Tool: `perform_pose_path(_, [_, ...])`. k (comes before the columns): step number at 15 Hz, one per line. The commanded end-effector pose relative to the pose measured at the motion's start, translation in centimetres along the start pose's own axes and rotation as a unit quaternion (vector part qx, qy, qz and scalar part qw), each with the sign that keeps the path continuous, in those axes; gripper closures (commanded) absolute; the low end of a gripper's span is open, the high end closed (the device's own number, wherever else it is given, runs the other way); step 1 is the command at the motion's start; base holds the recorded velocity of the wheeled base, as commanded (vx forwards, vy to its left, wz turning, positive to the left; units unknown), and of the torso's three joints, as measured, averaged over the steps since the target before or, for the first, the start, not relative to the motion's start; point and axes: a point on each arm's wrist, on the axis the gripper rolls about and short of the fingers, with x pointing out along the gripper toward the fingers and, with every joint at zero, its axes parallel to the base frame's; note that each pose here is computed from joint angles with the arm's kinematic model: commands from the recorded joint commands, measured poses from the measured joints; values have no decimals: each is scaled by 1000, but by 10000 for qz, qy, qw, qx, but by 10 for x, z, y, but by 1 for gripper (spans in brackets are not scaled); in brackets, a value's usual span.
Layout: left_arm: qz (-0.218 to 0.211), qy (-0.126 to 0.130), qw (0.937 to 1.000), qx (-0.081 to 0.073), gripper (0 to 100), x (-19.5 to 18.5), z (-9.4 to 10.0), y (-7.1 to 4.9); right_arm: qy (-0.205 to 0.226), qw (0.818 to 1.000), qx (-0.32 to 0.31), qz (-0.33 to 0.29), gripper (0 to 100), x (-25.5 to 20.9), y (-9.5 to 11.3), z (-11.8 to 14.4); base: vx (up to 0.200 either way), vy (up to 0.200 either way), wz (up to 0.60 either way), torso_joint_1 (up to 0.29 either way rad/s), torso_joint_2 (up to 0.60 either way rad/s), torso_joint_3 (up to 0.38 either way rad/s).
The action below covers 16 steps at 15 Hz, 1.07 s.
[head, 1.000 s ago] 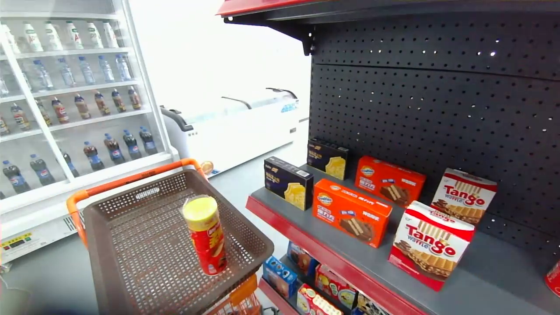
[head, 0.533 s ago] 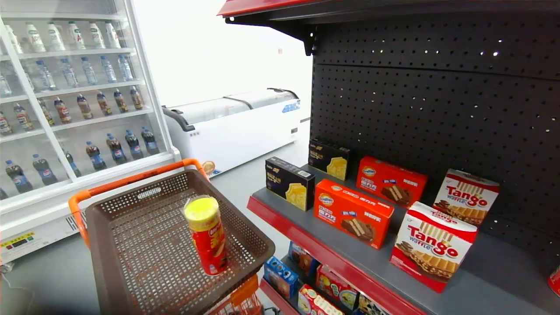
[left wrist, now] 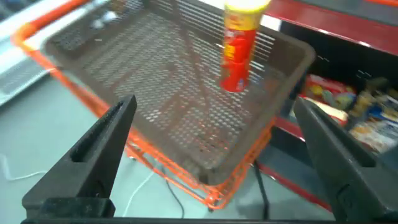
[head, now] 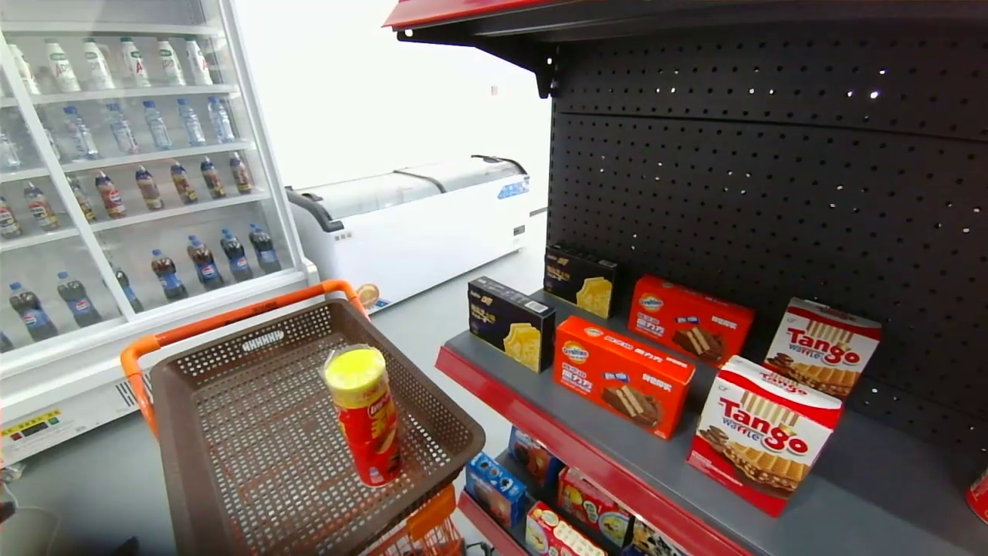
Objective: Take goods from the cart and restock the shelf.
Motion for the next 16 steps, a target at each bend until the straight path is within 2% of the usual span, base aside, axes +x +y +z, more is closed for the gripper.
perform_pose_path(1, [-899, 853, 9923, 17, 0, 48, 11, -2, 2, 10000, -1, 5, 0, 0, 0, 0, 0, 0, 0, 0, 0, 0])
perform_pose_path(2, [-1125, 979, 9888, 21, 0, 59, 10, -2, 2, 10000, -1, 5, 0, 0, 0, 0, 0, 0, 0, 0, 0, 0])
perform_pose_path(4, [-1166, 1262, 9851, 113, 0, 85, 8, -1, 2, 10000, -1, 5, 0, 0, 0, 0, 0, 0, 0, 0, 0, 0])
perform_pose_path(5, [-1133, 1216, 9859, 218, 0, 99, 10, 0, 2, 10000, -1, 5, 0, 0, 0, 0, 0, 0, 0, 0, 0, 0])
perform_pose_path(7, [-1132, 1150, 9865, 272, 0, 126, 13, 2, 2, 10000, -1, 5, 0, 0, 0, 0, 0, 0, 0, 0, 0, 0])
perform_pose_path(9, [-1199, 1323, 9833, 354, 0, 149, 8, 1, 2, 10000, -1, 5, 0, 0, 0, 0, 0, 0, 0, 0, 0, 0])
perform_pose_path(11, [-1212, 1446, 9813, 381, 0, 165, 1, 1, 2, 10000, -1, 5, 0, 0, 0, 0, 0, 0, 0, 0, 0, 0])
perform_pose_path(12, [-1212, 1301, 9831, 425, 0, 179, 0, 1, 2, 10000, -1, 5, 0, 0, 0, 0, 0, 0, 0, 0, 0, 0])
perform_pose_path(16, [-1232, 1360, 9821, 435, 0, 224, -6, 1, 2, 10000, 7, 5, 0, 0, 0, 0, 0, 0, 0, 0, 0, 0])
